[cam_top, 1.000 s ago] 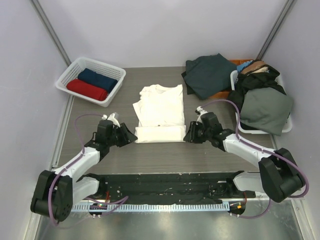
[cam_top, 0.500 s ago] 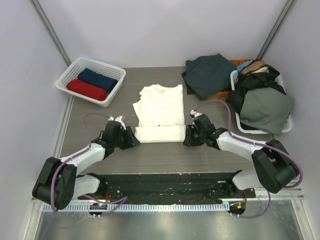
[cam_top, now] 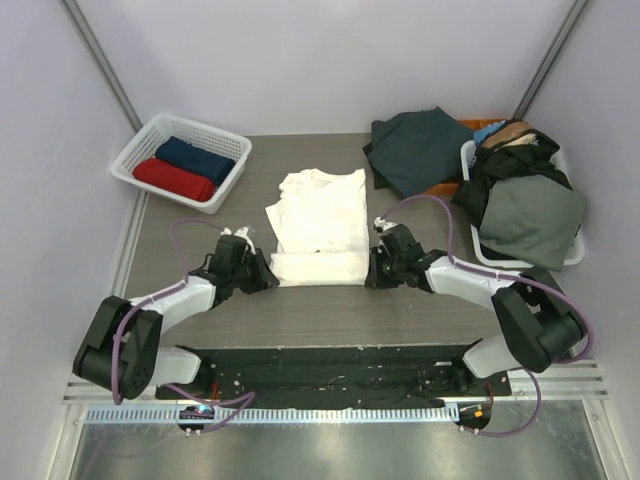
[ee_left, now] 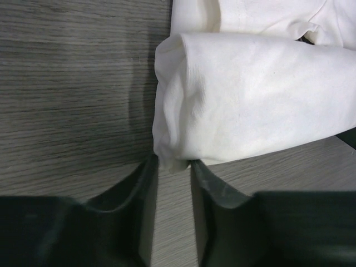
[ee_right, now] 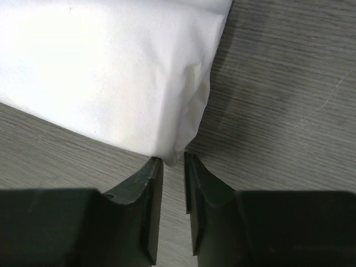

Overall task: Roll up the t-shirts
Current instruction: Roll the T-shirt to the center of the board.

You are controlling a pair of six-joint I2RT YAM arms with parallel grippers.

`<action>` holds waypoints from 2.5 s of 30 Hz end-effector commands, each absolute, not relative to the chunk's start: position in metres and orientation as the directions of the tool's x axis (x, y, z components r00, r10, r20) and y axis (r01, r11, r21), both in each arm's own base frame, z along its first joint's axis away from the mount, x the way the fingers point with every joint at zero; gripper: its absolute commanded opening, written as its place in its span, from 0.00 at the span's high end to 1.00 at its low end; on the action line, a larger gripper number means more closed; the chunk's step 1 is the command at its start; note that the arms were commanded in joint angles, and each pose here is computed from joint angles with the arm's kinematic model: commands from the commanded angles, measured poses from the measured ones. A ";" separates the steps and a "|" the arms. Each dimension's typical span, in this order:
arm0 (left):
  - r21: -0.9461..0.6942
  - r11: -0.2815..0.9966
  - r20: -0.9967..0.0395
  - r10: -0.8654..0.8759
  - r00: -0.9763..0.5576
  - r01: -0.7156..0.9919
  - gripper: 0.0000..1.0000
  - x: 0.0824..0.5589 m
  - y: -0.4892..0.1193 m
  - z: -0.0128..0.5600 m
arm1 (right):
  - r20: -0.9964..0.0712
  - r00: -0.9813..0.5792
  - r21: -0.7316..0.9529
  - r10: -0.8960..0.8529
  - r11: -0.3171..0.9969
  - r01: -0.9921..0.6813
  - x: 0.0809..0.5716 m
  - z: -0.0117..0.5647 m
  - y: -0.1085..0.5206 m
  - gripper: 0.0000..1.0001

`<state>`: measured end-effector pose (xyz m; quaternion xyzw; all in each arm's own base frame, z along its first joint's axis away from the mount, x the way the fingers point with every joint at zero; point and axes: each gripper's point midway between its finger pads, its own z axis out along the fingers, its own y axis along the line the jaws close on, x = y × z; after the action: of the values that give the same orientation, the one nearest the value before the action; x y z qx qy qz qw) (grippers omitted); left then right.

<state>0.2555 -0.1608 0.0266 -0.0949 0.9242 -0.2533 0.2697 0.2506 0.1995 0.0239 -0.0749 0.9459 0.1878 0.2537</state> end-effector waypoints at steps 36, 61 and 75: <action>-0.646 0.761 -0.267 -0.293 -0.918 -0.055 1.00 0.201 -0.188 0.057 | -0.452 -0.892 0.463 0.020 0.860 -0.216 0.198 0.068 0.198 0.99; -0.697 0.714 -0.298 -0.366 -0.882 -0.061 0.98 0.266 -0.189 0.098 | -0.460 -0.886 0.461 0.055 0.868 -0.185 0.258 0.088 0.195 0.99; -0.782 0.614 -0.230 -0.449 -0.863 -0.111 0.98 0.311 -0.191 0.093 | -0.459 -0.881 0.492 0.116 0.859 -0.143 0.305 0.099 0.189 0.99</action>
<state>0.2835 -0.1838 0.0671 -0.1697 0.8958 -0.3747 0.1686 0.2802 0.1829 0.0786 0.0029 0.9447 0.2502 0.2118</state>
